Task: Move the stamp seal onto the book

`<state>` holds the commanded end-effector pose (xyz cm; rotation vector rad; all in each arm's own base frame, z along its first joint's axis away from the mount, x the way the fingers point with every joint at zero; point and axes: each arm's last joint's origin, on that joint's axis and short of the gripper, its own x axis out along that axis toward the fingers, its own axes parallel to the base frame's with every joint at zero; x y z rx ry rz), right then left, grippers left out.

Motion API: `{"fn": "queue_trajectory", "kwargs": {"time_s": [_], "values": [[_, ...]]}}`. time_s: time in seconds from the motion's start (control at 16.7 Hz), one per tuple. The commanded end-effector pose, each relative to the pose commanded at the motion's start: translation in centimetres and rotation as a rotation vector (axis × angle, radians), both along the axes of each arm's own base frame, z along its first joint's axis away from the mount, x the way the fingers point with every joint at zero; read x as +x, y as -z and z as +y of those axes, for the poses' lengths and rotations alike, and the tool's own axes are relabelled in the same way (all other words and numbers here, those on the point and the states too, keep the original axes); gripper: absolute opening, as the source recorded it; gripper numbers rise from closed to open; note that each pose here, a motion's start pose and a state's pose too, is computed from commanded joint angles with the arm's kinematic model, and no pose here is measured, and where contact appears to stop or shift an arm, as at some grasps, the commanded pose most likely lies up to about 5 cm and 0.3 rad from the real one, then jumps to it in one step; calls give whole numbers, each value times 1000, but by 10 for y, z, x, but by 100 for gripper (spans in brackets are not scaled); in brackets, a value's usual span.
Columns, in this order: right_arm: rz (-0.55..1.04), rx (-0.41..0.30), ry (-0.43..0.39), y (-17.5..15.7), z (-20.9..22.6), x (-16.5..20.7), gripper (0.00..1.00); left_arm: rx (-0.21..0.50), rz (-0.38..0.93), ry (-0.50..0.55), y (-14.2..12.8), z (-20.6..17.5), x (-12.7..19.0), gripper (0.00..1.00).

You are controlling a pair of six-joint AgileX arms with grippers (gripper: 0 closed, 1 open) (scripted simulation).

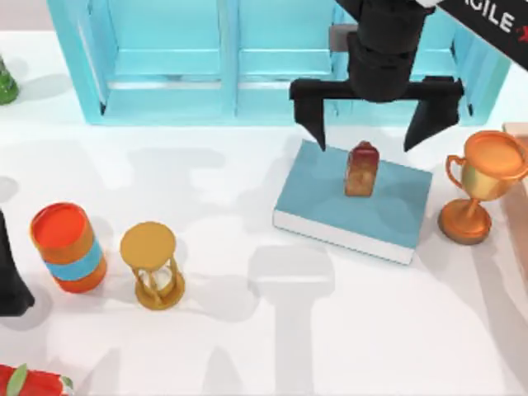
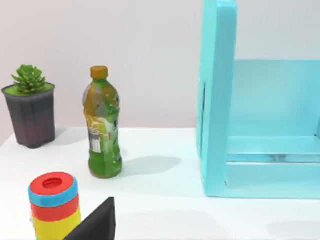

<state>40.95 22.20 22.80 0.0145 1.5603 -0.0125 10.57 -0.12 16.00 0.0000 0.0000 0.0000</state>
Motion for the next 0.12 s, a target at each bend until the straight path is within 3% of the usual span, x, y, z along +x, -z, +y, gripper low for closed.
{"fn": "queue_trajectory", "kwargs": {"time_s": [0.12], "values": [[7,-3,-1,-1,-1,0,100,0,0,0,0,0,0,100]]}}
